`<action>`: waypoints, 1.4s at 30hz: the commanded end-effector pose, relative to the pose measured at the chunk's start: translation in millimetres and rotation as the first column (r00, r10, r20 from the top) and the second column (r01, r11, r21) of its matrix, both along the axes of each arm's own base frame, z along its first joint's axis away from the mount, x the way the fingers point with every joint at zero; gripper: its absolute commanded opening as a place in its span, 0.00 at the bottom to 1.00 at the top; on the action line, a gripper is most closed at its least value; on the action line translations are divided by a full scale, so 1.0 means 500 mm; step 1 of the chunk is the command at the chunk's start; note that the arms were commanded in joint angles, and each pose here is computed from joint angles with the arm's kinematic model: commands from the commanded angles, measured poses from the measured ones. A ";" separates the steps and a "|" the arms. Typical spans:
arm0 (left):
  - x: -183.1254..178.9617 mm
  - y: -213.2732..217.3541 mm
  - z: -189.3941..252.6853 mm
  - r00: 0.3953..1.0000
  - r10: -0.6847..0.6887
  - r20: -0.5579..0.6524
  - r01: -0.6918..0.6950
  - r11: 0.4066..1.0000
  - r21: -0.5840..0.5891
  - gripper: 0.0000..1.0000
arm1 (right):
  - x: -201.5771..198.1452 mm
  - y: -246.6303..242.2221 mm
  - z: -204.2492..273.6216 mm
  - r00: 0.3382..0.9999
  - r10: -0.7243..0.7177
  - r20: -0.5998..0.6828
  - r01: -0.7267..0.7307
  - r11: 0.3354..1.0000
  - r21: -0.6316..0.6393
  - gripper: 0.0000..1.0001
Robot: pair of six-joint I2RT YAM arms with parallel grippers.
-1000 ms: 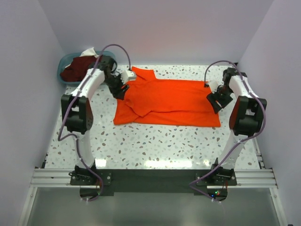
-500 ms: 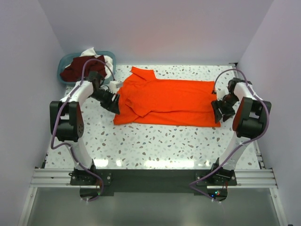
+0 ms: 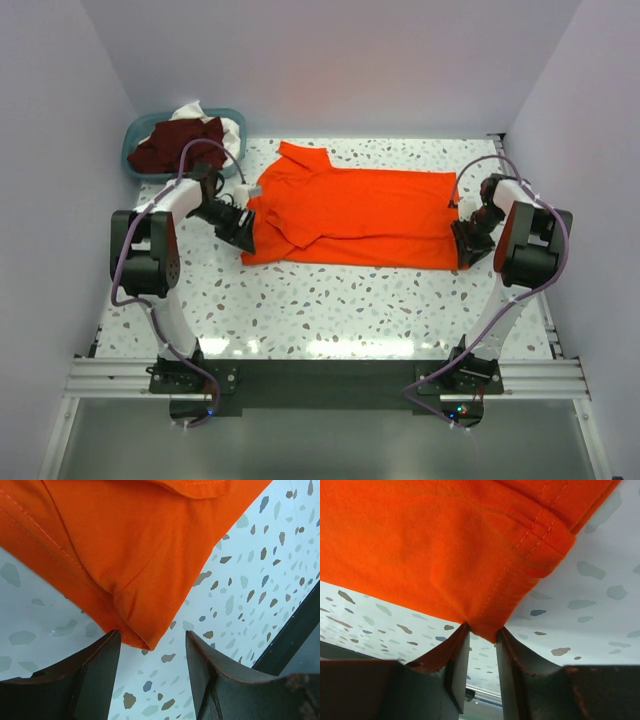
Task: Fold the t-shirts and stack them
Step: Fold the tshirt
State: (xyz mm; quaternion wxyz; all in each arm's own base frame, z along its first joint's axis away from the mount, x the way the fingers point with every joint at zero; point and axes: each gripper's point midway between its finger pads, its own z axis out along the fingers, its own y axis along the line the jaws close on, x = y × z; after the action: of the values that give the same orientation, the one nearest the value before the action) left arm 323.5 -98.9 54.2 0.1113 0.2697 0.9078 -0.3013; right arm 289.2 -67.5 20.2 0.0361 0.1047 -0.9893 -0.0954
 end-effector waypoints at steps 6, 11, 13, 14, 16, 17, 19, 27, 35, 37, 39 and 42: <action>-0.023 -0.006 -0.028 0.998 -0.005 -0.056 0.004 1.000 -0.017 0.56 | 0.017 -0.003 -0.004 1.000 -0.018 0.025 0.018 1.000 -0.003 0.17; -0.023 -0.013 -0.032 0.998 -0.006 -0.069 0.004 0.999 -0.036 0.40 | 0.018 -0.006 -0.008 1.000 -0.015 0.019 0.015 1.000 -0.009 0.03; -0.019 -0.010 -0.031 0.998 -0.010 -0.070 0.009 1.000 -0.025 0.30 | 0.019 -0.011 -0.007 1.000 -0.012 0.021 0.013 1.000 -0.020 0.00; -0.015 -0.008 -0.027 0.998 -0.010 -0.066 0.008 1.000 -0.022 0.21 | 0.021 -0.014 -0.006 1.000 -0.008 0.025 0.009 1.000 -0.027 0.00; -0.003 0.004 -0.016 0.998 -0.013 -0.057 0.014 1.000 0.009 0.14 | 0.022 -0.024 -0.004 1.000 0.001 0.030 0.001 0.999 -0.053 0.00; 0.000 0.010 -0.013 0.998 -0.015 -0.055 0.016 0.999 0.028 0.07 | 0.025 -0.027 -0.001 0.999 0.006 0.037 -0.004 0.998 -0.063 0.00; 0.010 0.028 -0.002 0.998 -0.031 -0.055 0.035 0.996 0.080 0.01 | 0.029 -0.035 0.002 0.999 0.021 0.044 -0.017 0.996 -0.082 0.00; 0.008 0.057 -0.040 0.988 -0.042 -0.148 0.066 0.984 0.165 0.00 | 0.032 -0.063 -0.003 0.998 0.060 0.034 -0.054 0.988 -0.146 0.00; -0.066 0.078 -0.095 0.971 -0.034 -0.235 0.087 0.972 0.220 0.00 | -0.001 -0.059 -0.007 0.992 0.129 -0.005 -0.128 0.977 -0.169 0.00; -0.088 0.076 -0.097 0.967 -0.027 -0.253 0.083 0.974 0.213 0.00 | -0.025 -0.062 -0.007 0.988 0.150 -0.024 -0.152 0.972 -0.177 0.00; -0.111 0.072 -0.093 0.965 -0.022 -0.262 0.077 0.976 0.203 0.00 | -0.048 -0.063 -0.011 0.984 0.176 -0.041 -0.180 0.967 -0.182 0.00; -0.120 0.069 -0.082 0.969 -0.017 -0.247 0.067 0.978 0.196 0.00 | -0.072 -0.070 -0.004 0.977 0.206 -0.049 -0.212 0.956 -0.204 0.00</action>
State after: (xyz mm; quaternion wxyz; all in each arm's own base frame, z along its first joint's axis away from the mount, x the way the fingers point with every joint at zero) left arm 267.7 -73.8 14.8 -0.0423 0.2487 0.9296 -0.2686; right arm 260.5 -85.9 13.9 0.0675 0.1736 -0.9821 -0.0288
